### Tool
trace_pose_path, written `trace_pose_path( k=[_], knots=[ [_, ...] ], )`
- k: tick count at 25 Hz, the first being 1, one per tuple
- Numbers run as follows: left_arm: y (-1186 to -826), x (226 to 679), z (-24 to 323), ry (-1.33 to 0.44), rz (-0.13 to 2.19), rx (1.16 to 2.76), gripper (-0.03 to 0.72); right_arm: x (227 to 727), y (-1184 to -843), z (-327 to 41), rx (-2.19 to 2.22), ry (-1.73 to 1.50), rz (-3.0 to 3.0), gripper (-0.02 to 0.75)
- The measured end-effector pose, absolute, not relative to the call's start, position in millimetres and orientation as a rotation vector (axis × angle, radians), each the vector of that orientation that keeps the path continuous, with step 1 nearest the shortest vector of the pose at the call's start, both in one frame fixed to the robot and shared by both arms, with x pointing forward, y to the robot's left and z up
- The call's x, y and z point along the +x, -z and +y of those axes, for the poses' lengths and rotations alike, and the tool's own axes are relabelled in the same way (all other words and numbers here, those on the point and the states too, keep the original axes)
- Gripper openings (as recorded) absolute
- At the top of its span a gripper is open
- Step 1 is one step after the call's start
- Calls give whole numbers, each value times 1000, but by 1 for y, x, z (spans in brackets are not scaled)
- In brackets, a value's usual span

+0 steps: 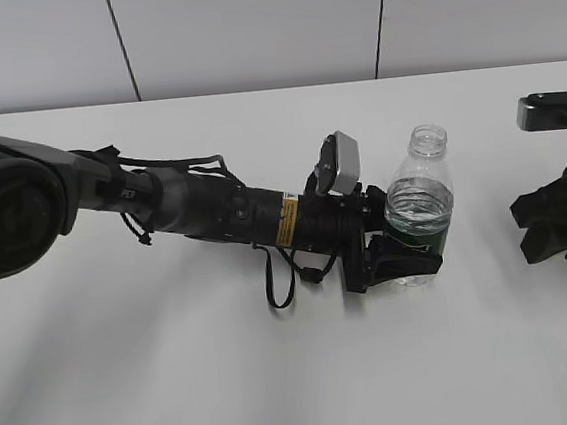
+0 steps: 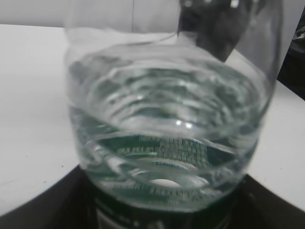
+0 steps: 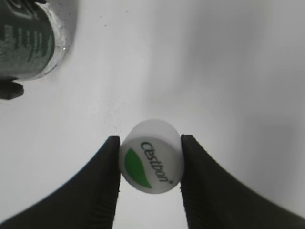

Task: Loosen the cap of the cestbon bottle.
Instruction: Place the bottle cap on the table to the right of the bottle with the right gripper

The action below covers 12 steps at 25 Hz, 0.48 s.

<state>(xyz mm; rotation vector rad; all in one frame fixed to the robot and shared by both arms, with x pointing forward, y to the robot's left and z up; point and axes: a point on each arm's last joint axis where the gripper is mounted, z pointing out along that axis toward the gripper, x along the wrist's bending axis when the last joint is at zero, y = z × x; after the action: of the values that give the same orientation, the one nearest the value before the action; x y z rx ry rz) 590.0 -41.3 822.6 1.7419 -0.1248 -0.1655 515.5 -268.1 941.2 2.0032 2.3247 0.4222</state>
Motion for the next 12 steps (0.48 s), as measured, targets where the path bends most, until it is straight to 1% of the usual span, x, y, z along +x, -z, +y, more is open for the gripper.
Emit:
trace_pose_path(
  k=[7,12],
  knots=[
    [-823,590,-41,166,-125,1741,507,525,-907,-270,2050,-361,2312,297],
    [-823,590,-41,166,-125,1741,507,530,-891,-270,2060,-336,2308,297]
  ],
)
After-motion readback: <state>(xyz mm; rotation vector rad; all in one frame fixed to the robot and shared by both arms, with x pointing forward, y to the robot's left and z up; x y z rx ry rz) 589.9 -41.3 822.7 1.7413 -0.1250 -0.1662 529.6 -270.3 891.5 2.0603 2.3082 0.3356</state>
